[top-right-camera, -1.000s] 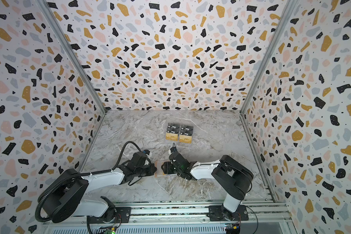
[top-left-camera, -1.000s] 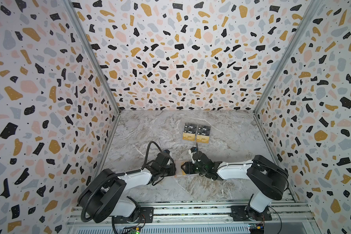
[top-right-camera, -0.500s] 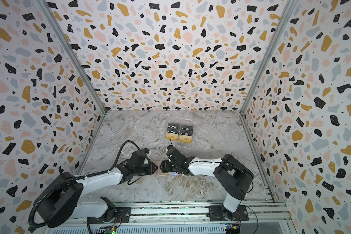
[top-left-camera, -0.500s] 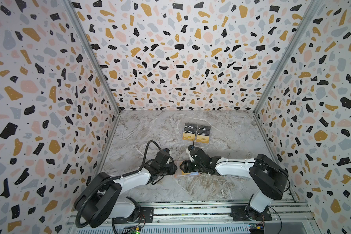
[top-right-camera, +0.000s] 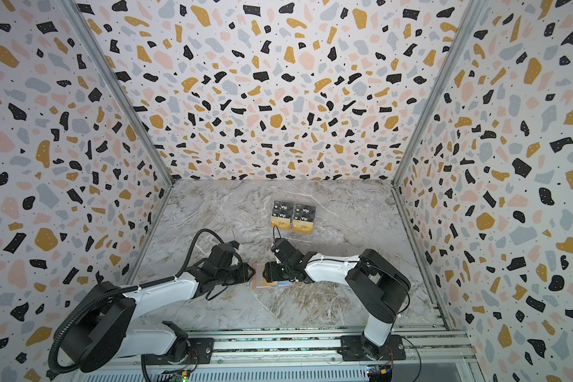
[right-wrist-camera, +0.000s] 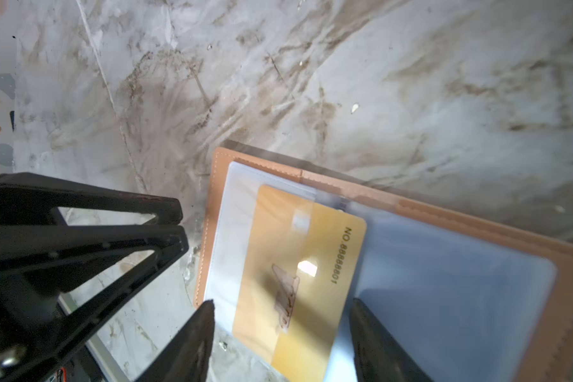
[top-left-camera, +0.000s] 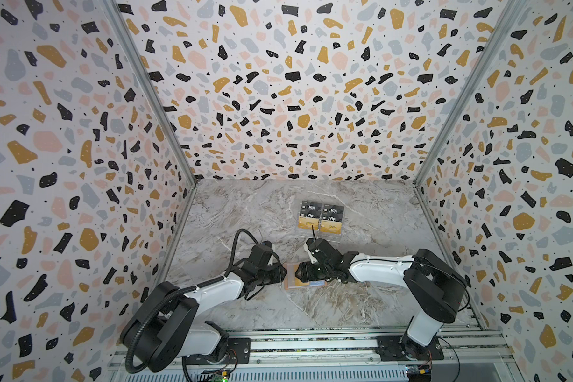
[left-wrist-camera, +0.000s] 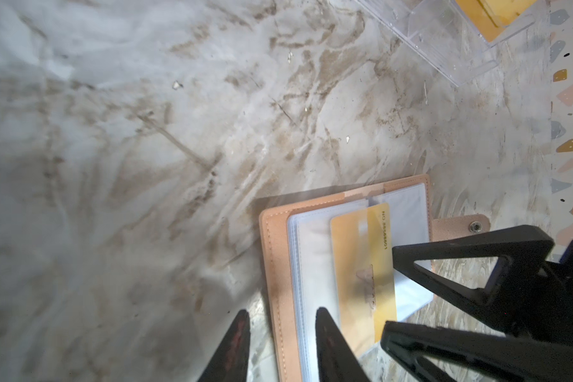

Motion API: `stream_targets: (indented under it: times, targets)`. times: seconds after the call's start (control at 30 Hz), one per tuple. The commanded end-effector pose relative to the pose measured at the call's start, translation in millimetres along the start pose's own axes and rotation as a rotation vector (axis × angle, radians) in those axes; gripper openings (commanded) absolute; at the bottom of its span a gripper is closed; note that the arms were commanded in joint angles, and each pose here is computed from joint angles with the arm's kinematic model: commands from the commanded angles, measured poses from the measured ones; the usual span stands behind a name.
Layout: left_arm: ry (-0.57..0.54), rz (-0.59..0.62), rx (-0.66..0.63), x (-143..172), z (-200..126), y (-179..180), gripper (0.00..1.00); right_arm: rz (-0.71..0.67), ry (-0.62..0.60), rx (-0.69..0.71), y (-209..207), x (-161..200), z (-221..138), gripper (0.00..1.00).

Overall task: Insert credit cards into a card holder
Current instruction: Insert the credit card into the card slot.

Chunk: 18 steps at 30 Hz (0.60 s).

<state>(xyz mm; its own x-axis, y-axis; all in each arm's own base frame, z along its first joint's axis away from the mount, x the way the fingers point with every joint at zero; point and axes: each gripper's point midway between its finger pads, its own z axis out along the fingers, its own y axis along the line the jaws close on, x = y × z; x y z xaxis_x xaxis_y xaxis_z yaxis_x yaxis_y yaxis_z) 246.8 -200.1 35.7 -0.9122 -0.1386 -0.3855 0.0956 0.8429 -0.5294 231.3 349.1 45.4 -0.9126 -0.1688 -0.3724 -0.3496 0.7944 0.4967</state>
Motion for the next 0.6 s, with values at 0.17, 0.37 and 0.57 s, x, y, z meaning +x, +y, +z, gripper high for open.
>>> stream_targets:
  times: [0.17,0.37,0.57]
  targets:
    - [0.026,-0.015,0.037,9.2,8.2,1.6,0.26,0.006,0.027,-0.044,12.3,-2.6,0.8,0.64]
    - [0.034,-0.032,0.050,15.2,9.9,3.7,0.25,0.000,0.034,-0.074,24.2,-3.8,3.1,0.64]
    - [0.029,-0.031,0.057,14.4,9.4,2.4,0.24,0.008,0.042,-0.118,37.5,-3.8,3.0,0.63]
